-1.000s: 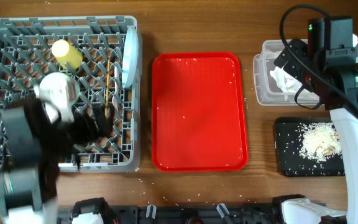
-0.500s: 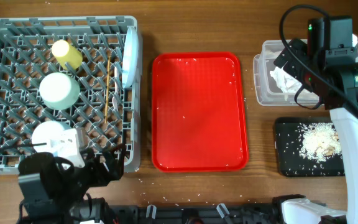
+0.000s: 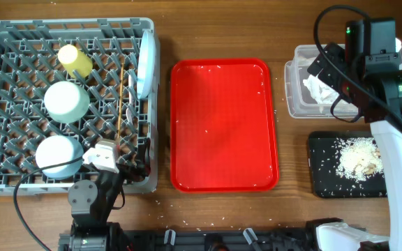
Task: Sort waste into correct bins and load items into the dishwasher rack
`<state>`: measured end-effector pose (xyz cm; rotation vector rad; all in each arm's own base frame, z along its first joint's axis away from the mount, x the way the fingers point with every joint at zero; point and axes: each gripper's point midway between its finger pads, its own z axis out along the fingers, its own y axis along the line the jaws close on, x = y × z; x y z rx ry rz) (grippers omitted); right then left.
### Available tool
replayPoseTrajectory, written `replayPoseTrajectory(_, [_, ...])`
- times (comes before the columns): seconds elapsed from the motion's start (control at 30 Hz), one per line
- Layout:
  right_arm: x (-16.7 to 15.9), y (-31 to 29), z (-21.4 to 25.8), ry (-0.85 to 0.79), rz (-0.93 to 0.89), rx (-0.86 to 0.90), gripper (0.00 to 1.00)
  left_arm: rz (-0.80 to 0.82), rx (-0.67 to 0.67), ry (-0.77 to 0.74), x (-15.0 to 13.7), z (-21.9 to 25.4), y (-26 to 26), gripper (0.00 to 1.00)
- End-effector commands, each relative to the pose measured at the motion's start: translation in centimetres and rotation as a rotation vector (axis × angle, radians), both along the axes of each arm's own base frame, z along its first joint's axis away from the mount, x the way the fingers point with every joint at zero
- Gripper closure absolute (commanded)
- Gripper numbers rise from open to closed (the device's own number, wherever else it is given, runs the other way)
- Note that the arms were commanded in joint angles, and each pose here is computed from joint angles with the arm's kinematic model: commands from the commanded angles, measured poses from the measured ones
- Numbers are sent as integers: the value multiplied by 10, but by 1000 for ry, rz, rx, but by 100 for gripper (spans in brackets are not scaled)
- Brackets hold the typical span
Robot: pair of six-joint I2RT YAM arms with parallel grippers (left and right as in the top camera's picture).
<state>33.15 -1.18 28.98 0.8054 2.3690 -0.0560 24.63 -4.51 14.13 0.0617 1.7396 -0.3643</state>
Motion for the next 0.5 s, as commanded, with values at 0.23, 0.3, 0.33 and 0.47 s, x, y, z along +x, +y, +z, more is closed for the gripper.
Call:
replayPoseTrajectory(0.23, [2, -4, 2, -5, -10, -14, 0, 156, 34, -101, -1, 18, 25, 0])
replayPoseTrajectory(0.3, [2, -4, 2, -5, -10, -14, 0, 157, 34, -100, -1, 18, 25, 0])
replayPoseTrajectory(0.33, [2, -4, 2, -5, -10, -14, 0, 157, 34, -100, -1, 18, 25, 0])
replayPoseTrajectory(0.47, [2, -4, 2, -5, -10, -14, 0, 157, 34, -99, -1, 18, 25, 0])
